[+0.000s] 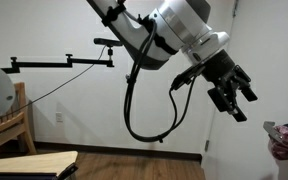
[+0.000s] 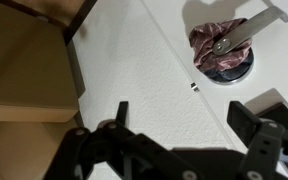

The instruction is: Open the door

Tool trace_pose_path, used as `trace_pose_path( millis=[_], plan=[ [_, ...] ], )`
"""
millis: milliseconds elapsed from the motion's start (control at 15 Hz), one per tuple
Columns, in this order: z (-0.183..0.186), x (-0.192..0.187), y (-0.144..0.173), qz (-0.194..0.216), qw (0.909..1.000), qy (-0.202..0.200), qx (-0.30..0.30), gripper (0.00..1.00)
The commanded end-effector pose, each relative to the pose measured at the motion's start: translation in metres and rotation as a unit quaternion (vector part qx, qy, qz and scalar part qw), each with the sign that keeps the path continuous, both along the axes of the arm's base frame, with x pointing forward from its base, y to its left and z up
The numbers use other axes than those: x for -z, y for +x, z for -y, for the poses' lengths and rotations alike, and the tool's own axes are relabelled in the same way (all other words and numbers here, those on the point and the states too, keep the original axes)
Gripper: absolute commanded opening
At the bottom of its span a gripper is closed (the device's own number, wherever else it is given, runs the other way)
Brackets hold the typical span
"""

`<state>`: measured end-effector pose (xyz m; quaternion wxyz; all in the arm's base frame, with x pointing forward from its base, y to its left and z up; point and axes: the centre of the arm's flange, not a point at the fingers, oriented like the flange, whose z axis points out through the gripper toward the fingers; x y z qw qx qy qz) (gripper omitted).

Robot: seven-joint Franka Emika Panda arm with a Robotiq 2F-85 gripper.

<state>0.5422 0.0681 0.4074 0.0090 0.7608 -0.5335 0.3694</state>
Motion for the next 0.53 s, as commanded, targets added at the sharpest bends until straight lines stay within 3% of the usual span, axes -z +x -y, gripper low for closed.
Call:
trace_pose_path(
  millis=[0,267,467],
  plan=[
    [0.001,0.001,0.002,-0.002,1.0,0.003,-0.003,1.0],
    [0.0,0.004,0.013,0.036,0.9985,0.005,0.041,1.0],
    [-0.007,0.01,0.032,0.028,0.9973,0.044,0.051,1.0]
  ],
)
